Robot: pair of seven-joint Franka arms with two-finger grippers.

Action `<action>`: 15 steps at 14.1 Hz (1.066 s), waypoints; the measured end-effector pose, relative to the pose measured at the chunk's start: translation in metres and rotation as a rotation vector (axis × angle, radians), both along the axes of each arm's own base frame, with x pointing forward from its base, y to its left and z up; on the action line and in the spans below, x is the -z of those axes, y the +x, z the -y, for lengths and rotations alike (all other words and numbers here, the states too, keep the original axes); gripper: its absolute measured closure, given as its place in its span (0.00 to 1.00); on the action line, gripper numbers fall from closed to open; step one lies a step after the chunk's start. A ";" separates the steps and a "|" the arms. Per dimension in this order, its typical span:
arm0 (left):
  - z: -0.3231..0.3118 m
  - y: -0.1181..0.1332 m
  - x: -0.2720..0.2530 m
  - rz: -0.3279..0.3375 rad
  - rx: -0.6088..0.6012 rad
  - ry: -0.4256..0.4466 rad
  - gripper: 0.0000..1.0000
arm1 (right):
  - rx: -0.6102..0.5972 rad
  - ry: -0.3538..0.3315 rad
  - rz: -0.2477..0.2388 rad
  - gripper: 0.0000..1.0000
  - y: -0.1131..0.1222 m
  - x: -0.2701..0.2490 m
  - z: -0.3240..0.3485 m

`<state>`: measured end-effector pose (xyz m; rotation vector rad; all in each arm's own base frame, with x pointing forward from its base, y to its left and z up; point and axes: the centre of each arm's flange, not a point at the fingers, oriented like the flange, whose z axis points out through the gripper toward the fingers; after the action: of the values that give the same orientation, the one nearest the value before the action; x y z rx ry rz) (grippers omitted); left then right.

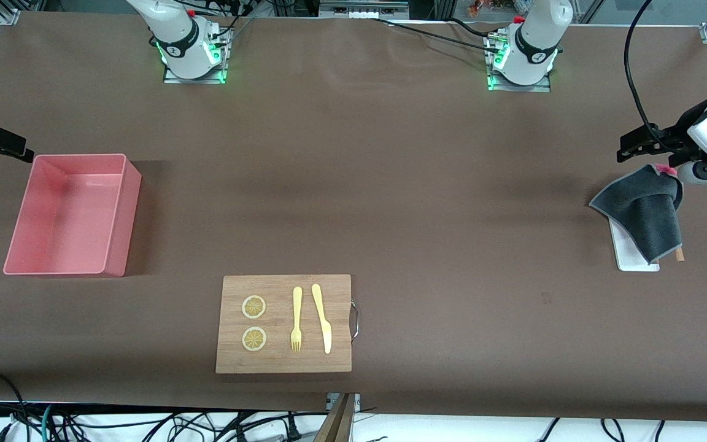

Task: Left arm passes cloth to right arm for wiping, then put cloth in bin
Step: 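Move the left gripper toward the grey cloth on the white tray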

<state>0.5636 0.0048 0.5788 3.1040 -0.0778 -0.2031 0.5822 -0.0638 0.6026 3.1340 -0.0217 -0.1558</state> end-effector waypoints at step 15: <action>-0.302 -0.035 0.128 0.045 0.332 -0.368 0.00 | 0.003 0.001 0.000 0.00 0.000 0.000 0.002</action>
<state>0.5287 0.3073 0.4508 2.7093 -0.5650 -0.1098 0.5822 -0.0656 0.6023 3.1347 -0.0271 -0.1566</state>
